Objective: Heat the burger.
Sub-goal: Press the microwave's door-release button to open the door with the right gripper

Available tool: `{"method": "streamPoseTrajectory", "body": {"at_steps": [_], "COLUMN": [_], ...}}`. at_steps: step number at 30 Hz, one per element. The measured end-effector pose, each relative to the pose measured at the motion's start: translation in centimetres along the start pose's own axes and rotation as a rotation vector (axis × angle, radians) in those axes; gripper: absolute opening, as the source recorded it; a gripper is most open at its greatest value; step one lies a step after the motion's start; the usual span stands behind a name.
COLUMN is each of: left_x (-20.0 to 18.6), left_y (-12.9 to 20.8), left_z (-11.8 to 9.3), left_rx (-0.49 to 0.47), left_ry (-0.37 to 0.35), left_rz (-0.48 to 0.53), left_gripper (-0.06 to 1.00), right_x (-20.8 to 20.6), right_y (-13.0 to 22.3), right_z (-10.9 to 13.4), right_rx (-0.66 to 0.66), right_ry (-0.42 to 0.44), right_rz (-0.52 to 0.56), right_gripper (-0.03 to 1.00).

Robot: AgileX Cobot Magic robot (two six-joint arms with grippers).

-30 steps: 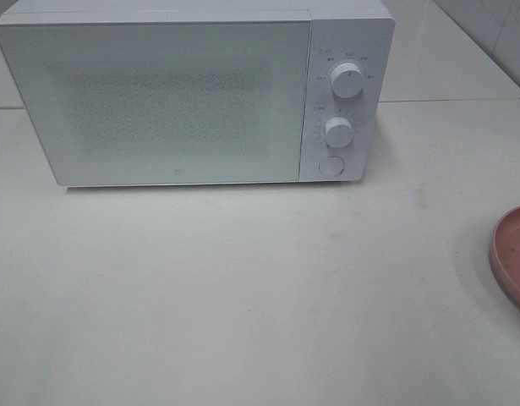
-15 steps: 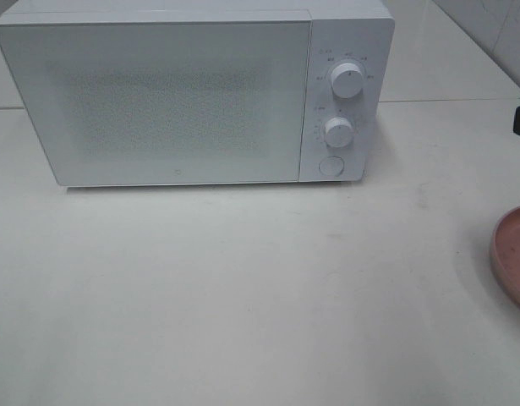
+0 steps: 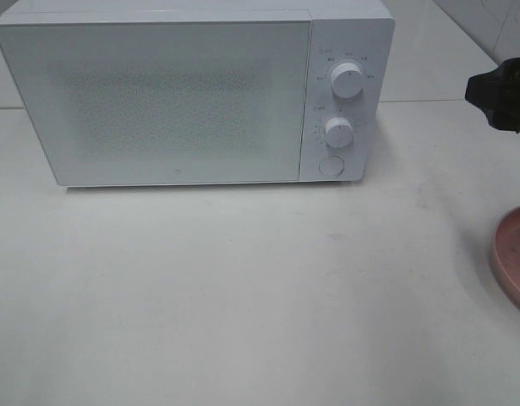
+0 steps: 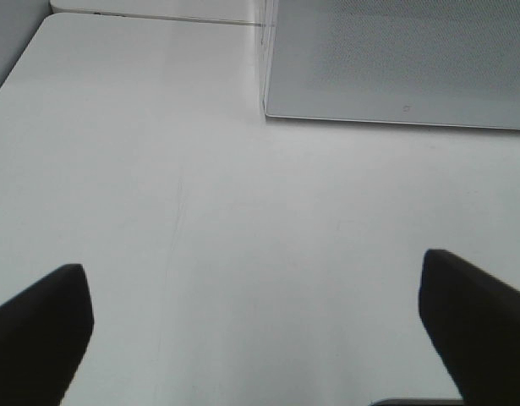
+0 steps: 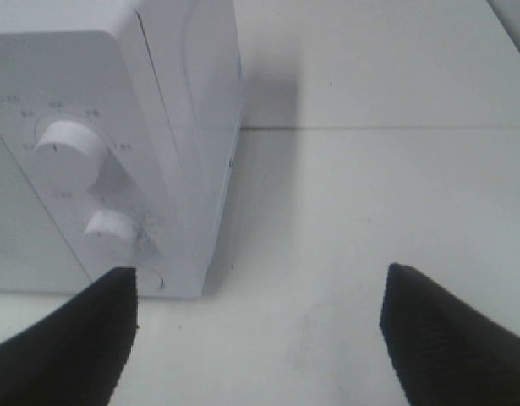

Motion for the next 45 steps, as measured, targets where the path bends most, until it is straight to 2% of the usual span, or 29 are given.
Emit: {"method": "streamPoseTrajectory", "body": {"at_steps": [3, 12, 21, 32, 39, 45], "left_x": [0.0, 0.0, 0.0, 0.0, 0.0, 0.0], "left_y": [0.0, 0.0, 0.0, 0.0, 0.0, 0.0], "left_z": [0.0, 0.0, 0.0, 0.0, 0.0, 0.0], "left_rx": [0.000, 0.000, 0.000, 0.000, 0.000, 0.000], "left_ry": [0.000, 0.000, 0.000, 0.000, 0.000, 0.000], "left_rz": [0.000, 0.000, 0.000, 0.000, 0.000, 0.000], "left_gripper": [0.99, 0.99, 0.99, 0.99, 0.99, 0.99], "right_x": [0.8, 2.9, 4.8, 5.1, 4.9, 4.7], "right_y": [0.7, 3.8, 5.9, 7.3, 8.3, 10.0], "right_z": [-0.1, 0.2, 3.0, 6.3, 7.6, 8.9], "right_rx": [0.007, 0.032, 0.006, -0.012, -0.028, -0.030], "right_ry": [0.000, 0.012, 0.025, 0.011, 0.025, 0.038], "right_rz": [-0.054, -0.104, -0.161, -0.232, -0.230, -0.172], "right_gripper": [0.76, 0.76, 0.76, 0.76, 0.76, 0.76]}}
Point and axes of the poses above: a point on each arm's last joint axis where the gripper is mounted, x pointing out along that axis toward the gripper, z along the wrist's bending axis when the last joint is at zero, y = z × x, the point moved 1 cm from there along x, pointing out along that axis toward the gripper
